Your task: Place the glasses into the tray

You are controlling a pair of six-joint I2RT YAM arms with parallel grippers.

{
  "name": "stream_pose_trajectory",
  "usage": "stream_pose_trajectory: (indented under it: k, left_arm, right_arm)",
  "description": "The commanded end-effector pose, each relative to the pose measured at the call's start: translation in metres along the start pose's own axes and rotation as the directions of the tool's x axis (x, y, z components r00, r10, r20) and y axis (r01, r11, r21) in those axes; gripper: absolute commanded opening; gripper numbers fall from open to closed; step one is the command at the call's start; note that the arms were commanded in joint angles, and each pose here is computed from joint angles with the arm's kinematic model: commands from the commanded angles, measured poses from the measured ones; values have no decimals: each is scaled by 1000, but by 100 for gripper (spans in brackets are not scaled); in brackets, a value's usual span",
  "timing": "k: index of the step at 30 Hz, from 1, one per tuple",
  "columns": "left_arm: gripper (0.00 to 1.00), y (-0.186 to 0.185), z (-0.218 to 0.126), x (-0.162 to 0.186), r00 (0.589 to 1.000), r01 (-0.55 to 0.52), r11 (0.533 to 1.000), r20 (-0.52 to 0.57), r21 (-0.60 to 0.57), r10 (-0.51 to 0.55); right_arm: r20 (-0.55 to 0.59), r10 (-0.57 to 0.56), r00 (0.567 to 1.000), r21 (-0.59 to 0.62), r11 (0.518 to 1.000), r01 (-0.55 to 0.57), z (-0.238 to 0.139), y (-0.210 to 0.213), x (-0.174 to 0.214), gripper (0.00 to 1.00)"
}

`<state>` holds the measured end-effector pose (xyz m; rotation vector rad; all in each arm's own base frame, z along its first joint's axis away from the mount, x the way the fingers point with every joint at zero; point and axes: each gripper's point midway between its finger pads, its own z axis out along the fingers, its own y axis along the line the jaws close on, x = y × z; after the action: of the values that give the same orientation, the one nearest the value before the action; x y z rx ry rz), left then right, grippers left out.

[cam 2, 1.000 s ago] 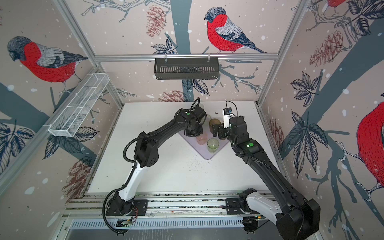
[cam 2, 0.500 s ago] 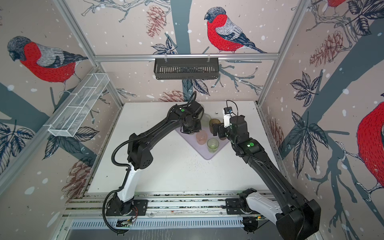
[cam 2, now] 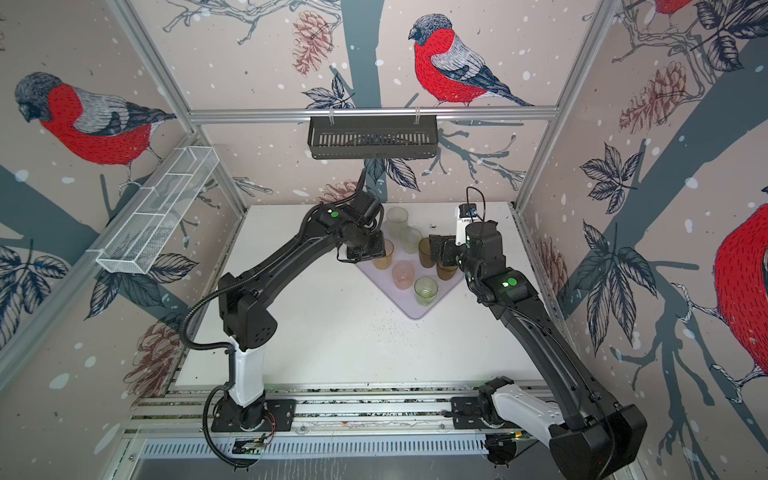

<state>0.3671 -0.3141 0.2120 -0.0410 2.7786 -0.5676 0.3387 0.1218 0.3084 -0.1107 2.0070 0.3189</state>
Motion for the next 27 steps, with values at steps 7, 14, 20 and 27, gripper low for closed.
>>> stream_pose_trajectory:
  k: [7, 14, 20, 27]
  left_arm:
    - [42, 37, -25, -33, 998, 28, 997, 54, 74, -32]
    - [43, 74, -39, -64, 991, 52, 989, 116, 139, -69]
    - [42, 98, -34, -72, 983, 79, 969, 141, 235, -115]
    - [41, 125, -26, -81, 969, 125, 941, 166, 315, -184]
  right_arm:
    - [-38, 214, 976, 65, 975, -211, -5, -15, 15, 100]
    - [-60, 386, 920, 110, 919, -379, -8, -23, 24, 100]
    - [-71, 539, 840, 157, 837, -524, -12, -36, 44, 100]
    - [-61, 641, 765, 206, 758, -619, -15, -56, 64, 100]
